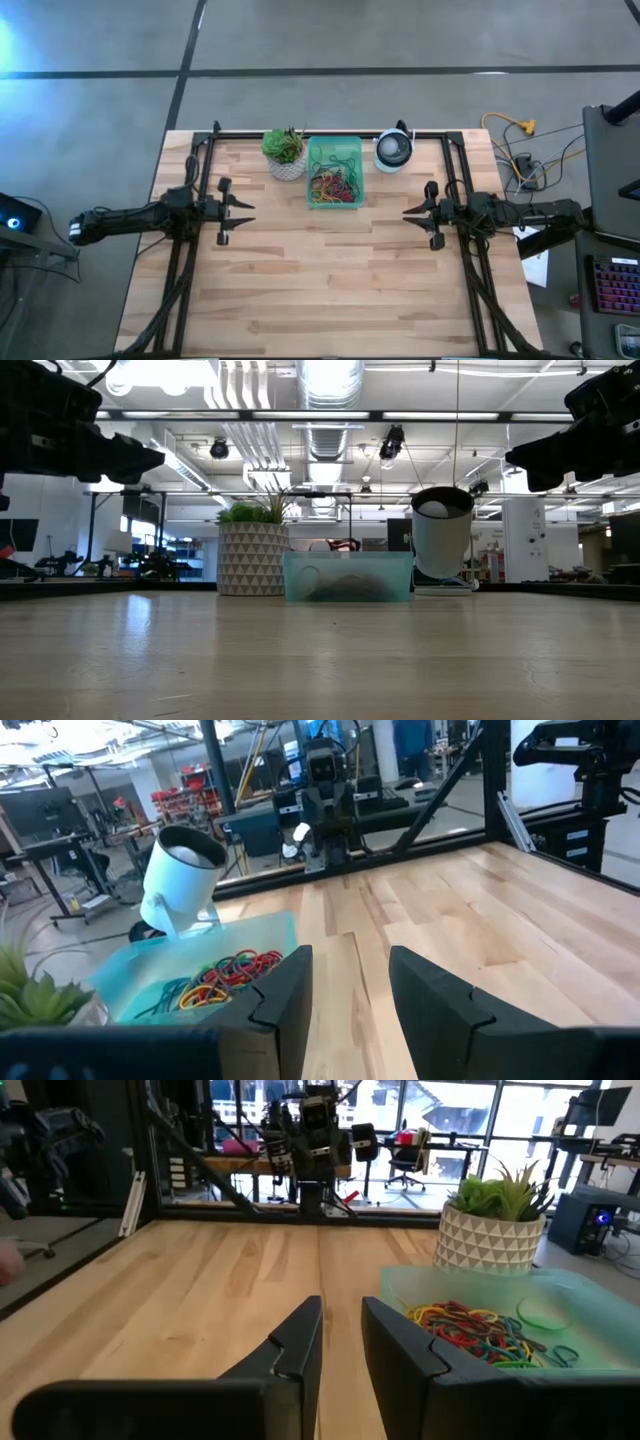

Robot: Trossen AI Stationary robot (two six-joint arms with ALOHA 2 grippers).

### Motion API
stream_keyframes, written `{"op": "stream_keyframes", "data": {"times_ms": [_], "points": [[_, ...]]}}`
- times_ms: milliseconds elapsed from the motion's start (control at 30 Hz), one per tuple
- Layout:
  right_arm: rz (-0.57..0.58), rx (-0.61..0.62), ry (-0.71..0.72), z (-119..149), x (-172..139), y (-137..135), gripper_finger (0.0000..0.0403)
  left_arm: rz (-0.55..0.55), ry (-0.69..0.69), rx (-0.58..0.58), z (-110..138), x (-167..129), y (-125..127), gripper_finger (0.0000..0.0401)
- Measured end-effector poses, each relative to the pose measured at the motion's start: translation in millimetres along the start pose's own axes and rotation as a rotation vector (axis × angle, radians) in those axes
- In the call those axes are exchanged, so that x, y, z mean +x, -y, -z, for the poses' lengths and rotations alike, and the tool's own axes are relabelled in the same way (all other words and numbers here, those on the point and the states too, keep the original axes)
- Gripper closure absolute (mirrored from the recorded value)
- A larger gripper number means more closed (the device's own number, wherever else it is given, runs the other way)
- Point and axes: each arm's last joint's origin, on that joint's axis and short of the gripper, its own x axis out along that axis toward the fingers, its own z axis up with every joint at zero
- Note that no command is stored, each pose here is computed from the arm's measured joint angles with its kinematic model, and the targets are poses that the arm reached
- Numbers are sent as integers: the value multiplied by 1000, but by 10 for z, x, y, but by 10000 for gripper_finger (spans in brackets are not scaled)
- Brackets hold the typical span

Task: Pick and place rubber bands into bin
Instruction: Return to Home Position

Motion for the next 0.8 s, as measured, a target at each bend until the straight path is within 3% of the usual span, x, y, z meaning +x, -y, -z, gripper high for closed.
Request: {"op": "stream_keyframes", "data": {"times_ms": [800], "points": [[2, 0, 0, 0, 0, 1, 335, 7, -34, -6, 32, 22, 4, 280]]}}
